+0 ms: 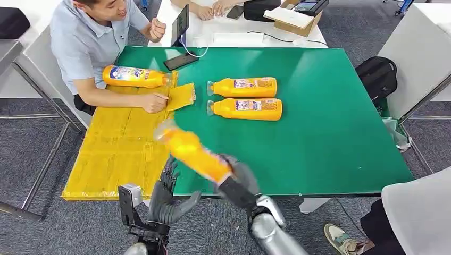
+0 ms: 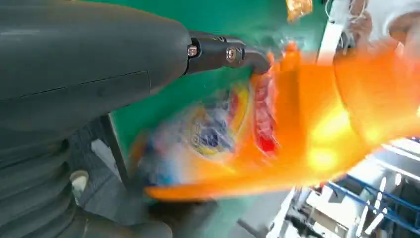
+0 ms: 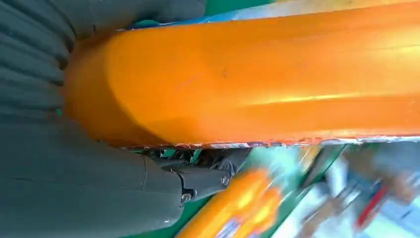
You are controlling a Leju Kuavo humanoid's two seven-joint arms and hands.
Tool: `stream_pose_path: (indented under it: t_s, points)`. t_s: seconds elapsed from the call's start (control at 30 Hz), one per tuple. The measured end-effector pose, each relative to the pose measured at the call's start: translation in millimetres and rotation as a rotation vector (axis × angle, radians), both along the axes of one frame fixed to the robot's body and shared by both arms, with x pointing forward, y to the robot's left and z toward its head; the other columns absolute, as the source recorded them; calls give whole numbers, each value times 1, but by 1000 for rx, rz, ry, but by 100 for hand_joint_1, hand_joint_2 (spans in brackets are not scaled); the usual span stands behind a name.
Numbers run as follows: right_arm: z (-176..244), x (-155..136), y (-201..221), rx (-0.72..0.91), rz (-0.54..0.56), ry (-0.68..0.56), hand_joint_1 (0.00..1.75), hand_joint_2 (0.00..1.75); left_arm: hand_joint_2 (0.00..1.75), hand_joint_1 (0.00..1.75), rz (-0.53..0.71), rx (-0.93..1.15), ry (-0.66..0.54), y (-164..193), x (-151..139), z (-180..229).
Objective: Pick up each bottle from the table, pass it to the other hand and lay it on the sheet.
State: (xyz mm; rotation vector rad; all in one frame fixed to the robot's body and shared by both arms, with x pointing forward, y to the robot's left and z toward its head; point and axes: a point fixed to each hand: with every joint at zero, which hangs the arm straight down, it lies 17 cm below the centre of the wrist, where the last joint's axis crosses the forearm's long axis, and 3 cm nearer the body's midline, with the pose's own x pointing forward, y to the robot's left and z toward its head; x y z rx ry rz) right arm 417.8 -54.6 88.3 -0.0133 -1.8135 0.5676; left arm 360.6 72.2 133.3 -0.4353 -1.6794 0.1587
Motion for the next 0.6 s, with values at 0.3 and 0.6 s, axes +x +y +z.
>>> stream_pose_path:
  t_s: [0.3,0.6]
  points:
    - [9,-43,72,-12,159,-54,169,175,175,0,2,-118,-54,10,-2,34]
    - [12,-50,88,-45,207,-83,0,175,175,175,-11,-179,-46,16,-7,40]
